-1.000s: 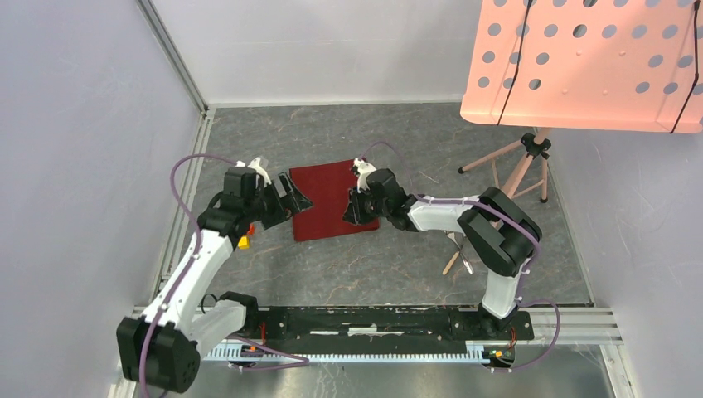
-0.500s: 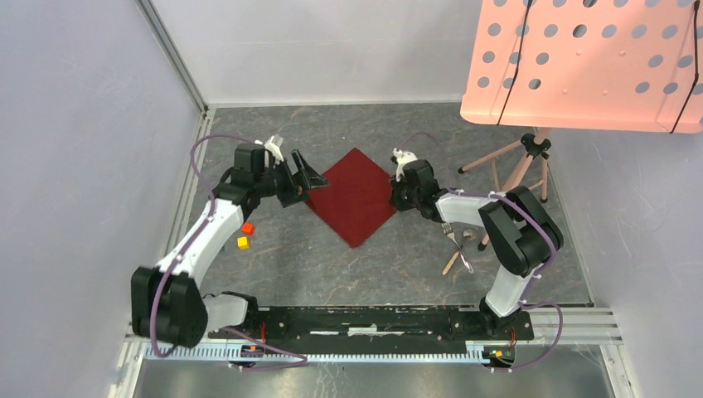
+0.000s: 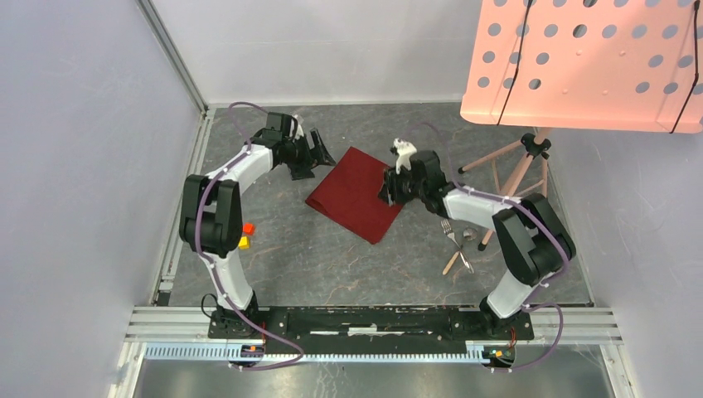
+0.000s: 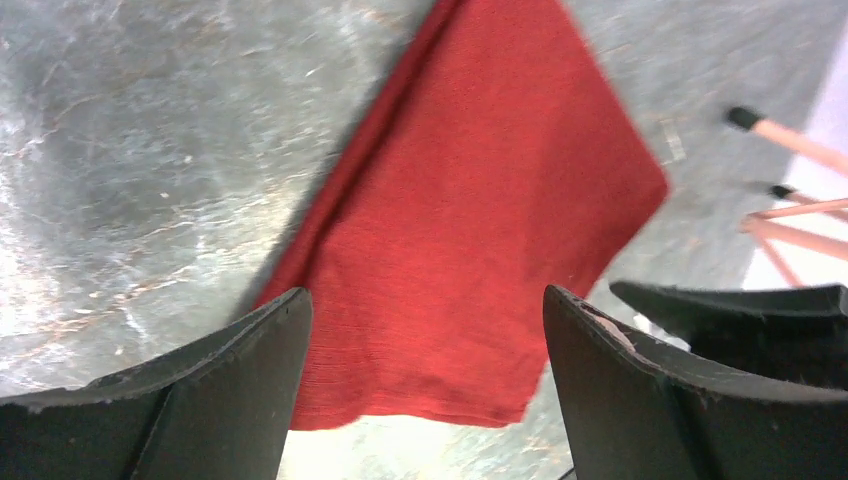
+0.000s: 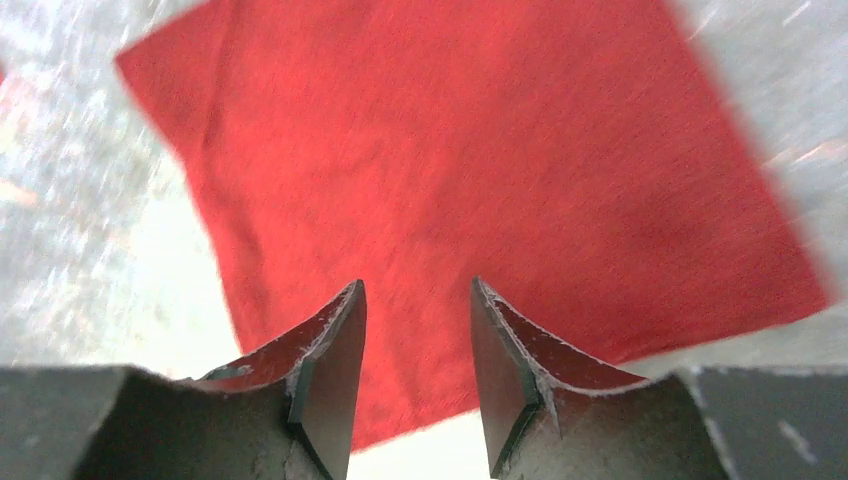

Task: Fold the napkin into a case and place the utensils inside
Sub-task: Rotate the square-folded napkin at the center of the board, then smooth out the square-folded napkin at the center of the board.

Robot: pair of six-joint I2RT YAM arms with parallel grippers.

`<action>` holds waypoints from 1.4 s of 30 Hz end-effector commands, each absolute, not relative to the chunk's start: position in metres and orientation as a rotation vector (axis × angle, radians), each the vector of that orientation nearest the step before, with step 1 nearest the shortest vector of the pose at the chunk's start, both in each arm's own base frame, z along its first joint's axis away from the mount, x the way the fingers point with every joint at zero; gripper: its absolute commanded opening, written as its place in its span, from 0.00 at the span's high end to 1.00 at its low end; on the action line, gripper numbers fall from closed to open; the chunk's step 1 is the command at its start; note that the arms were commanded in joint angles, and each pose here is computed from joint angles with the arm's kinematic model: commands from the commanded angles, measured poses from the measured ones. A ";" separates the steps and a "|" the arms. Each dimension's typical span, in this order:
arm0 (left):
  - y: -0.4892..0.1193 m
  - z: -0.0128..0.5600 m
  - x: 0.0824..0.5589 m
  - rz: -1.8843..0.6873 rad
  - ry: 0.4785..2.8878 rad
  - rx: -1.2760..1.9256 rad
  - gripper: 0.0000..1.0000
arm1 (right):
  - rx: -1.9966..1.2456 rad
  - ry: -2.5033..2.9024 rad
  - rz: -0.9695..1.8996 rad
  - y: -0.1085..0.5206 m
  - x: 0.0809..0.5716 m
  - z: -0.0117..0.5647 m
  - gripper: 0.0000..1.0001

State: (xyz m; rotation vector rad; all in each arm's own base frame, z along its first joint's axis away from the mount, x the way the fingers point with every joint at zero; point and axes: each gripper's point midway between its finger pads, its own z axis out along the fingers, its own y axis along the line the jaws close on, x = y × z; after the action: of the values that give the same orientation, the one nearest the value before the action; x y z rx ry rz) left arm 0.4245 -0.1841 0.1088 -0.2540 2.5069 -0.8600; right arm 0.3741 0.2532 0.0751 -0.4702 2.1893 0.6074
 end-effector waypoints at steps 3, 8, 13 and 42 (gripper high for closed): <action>-0.172 0.061 0.416 -0.699 2.688 -0.014 0.09 | -0.488 2.157 0.931 0.272 0.316 0.082 0.51; -0.178 0.034 0.387 -0.730 2.753 -0.033 0.09 | -0.498 2.165 0.899 0.265 0.309 0.081 0.51; -0.183 0.026 0.359 -0.782 2.742 -0.176 0.22 | -0.495 2.151 0.931 0.265 0.302 0.083 0.51; -0.216 0.060 0.232 -0.929 2.687 -0.051 0.40 | -0.480 2.212 0.818 0.231 0.270 0.071 0.51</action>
State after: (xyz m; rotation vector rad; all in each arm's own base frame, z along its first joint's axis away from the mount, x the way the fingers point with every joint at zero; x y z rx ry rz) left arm 0.2320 -0.2047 0.0557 -0.0837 2.7043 -0.8709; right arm 0.2643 0.2352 0.0595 -0.4847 2.2583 0.8583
